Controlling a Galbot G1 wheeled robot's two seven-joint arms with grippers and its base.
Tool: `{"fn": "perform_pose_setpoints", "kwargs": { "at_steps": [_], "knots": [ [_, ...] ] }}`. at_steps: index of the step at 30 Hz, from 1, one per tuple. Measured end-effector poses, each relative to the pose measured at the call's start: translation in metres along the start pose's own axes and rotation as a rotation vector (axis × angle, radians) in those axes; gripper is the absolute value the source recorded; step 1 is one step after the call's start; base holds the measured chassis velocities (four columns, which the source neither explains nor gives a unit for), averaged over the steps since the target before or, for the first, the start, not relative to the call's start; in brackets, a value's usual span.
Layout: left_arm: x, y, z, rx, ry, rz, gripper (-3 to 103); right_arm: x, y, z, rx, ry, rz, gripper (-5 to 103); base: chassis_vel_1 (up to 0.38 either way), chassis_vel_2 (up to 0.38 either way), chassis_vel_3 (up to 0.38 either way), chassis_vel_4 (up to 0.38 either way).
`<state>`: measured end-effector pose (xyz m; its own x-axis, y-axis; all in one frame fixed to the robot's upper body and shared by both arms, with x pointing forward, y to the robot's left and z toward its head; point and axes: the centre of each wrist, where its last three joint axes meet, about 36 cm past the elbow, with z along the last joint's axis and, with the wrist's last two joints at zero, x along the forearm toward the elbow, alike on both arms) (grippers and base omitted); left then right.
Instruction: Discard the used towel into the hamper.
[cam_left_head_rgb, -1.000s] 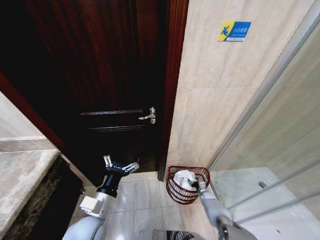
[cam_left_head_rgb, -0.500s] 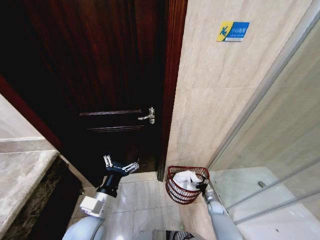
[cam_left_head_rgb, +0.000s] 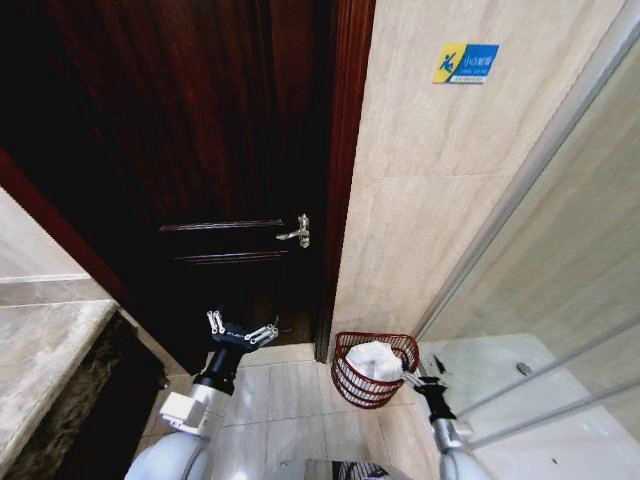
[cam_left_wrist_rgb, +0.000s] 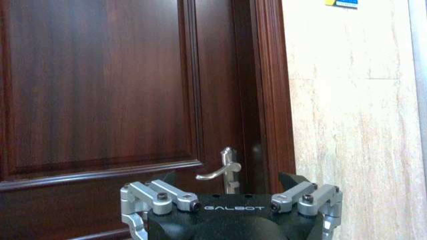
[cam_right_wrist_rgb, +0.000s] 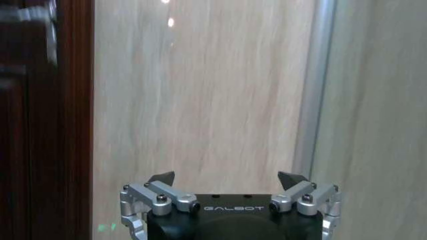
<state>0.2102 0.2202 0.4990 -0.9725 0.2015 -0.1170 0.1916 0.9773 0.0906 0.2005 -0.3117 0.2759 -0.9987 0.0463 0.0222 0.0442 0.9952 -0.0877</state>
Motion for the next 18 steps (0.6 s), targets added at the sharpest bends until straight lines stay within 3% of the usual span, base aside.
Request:
{"fn": "perform_pose_setpoints", "kwargs": {
  "at_steps": [11, 14, 18],
  "knots": [
    [0.0, 0.0, 0.0, 0.0, 0.0, 0.0, 100, 0.019, 0.005, -0.11, 0.032, -0.242, -0.024, 100, 0.0, 0.0, 0.0, 0.0],
    [0.0, 0.0, 0.0, 0.0, 0.0, 0.0, 100, 0.016, 0.02, -0.152, 0.044, -0.349, -0.062, 100, 0.0, 0.0, 0.0, 0.0],
    [0.0, 0.0, 0.0, 0.0, 0.0, 0.0, 100, 0.011, 0.036, -0.178, 0.068, -0.422, -0.092, 100, 0.0, 0.0, 0.0, 0.0]
  ]
}}
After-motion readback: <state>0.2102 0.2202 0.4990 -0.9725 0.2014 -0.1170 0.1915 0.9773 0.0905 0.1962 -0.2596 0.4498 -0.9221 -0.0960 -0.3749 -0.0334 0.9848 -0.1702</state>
